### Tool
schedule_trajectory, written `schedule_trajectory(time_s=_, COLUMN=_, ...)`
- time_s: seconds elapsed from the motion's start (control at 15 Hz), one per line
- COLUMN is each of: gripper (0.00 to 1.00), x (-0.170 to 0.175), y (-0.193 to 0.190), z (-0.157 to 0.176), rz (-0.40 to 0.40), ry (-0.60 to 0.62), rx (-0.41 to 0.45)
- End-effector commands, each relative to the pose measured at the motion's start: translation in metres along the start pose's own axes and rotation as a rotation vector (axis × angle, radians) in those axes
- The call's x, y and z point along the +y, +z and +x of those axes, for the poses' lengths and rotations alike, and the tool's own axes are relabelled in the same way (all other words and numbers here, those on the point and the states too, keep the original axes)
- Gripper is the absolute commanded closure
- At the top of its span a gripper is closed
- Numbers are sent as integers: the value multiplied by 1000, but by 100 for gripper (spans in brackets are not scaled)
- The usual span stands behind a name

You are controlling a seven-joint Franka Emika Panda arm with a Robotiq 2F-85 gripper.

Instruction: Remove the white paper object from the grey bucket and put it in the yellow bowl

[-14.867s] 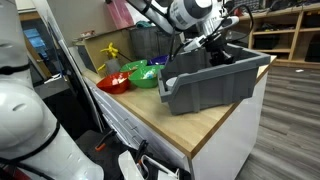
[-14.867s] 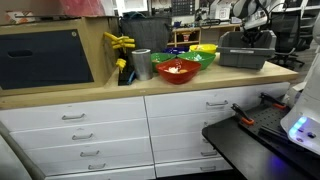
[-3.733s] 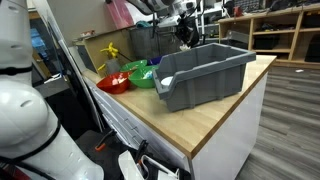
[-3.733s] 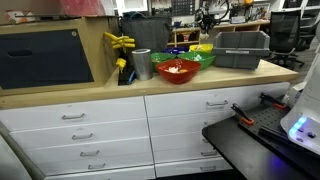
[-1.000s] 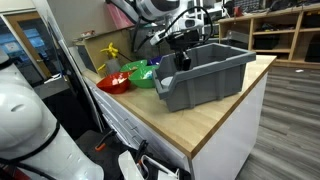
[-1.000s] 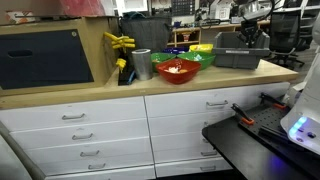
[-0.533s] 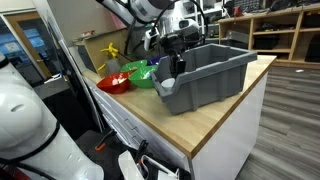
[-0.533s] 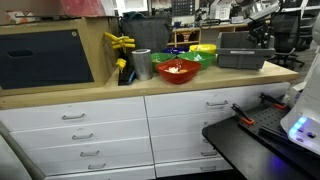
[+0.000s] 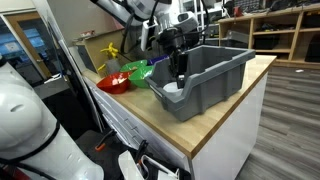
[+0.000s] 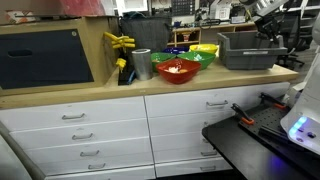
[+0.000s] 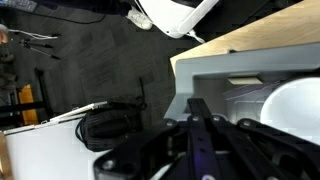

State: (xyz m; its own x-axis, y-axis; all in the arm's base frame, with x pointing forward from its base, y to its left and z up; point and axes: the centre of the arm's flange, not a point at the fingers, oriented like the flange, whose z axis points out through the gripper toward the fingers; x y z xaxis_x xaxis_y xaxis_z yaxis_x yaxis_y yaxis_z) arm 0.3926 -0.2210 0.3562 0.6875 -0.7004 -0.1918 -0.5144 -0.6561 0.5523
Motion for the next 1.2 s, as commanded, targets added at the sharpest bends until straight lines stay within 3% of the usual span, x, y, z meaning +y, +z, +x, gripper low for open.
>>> schedule_trajectory(time_s=0.0, gripper=100, x=18, y=6, z=2, rz=16, ry=-33, rx=124)
schedule_trajectory(time_s=0.27, gripper=100, x=18, y=1, z=21, rz=115, ry=-14, rx=296)
schedule_trajectory(time_s=0.53, gripper=100, x=22, y=-8, z=36, rz=187, ry=12, rx=402)
schedule_trajectory(time_s=1.13, gripper=100, x=52, y=-7, z=50, rz=152, ry=60, rx=397)
